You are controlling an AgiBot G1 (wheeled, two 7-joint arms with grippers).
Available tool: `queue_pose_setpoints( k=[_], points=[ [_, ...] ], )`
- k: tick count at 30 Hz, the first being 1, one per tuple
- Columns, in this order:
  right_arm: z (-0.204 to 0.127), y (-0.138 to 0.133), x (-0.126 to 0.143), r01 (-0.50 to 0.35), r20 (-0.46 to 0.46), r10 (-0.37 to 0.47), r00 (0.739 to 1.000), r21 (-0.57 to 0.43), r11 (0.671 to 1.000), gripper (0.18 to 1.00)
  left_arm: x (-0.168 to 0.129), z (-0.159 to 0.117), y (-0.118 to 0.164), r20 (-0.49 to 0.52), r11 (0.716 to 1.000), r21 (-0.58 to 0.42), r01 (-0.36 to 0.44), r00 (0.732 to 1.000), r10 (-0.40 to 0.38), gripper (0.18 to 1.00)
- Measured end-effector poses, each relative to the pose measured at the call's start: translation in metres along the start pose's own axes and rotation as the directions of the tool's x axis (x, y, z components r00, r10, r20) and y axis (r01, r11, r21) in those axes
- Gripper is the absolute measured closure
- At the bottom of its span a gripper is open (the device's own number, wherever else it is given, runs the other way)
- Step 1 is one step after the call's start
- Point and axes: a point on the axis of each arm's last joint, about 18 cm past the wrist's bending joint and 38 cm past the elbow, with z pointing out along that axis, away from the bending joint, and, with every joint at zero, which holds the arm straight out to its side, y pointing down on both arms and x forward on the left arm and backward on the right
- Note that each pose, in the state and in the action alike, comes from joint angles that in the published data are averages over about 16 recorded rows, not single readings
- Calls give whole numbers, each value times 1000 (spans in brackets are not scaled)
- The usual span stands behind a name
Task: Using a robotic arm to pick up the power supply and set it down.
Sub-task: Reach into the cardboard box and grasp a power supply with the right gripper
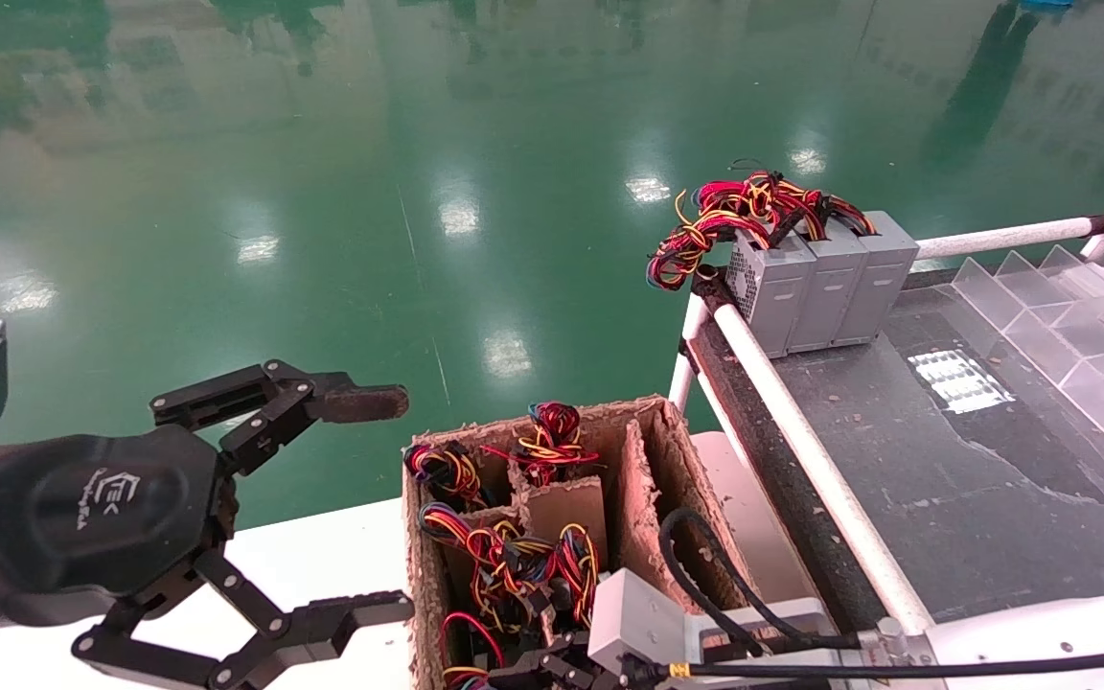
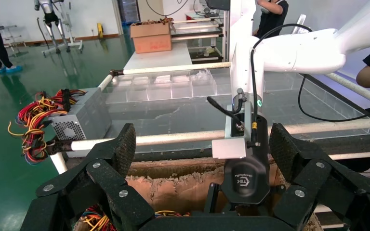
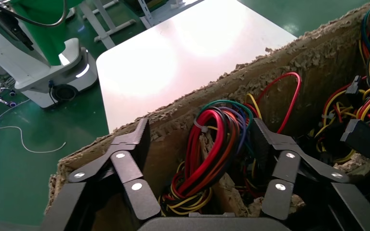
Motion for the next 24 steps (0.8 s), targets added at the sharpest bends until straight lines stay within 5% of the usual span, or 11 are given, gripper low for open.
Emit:
queue_pose_setpoints(
  k=[24],
  points=[
    [-4, 3, 4, -9, -10, 9, 1000, 43, 999, 869, 0, 0, 0, 0, 1000, 0, 0, 1000, 0, 184]
  ],
)
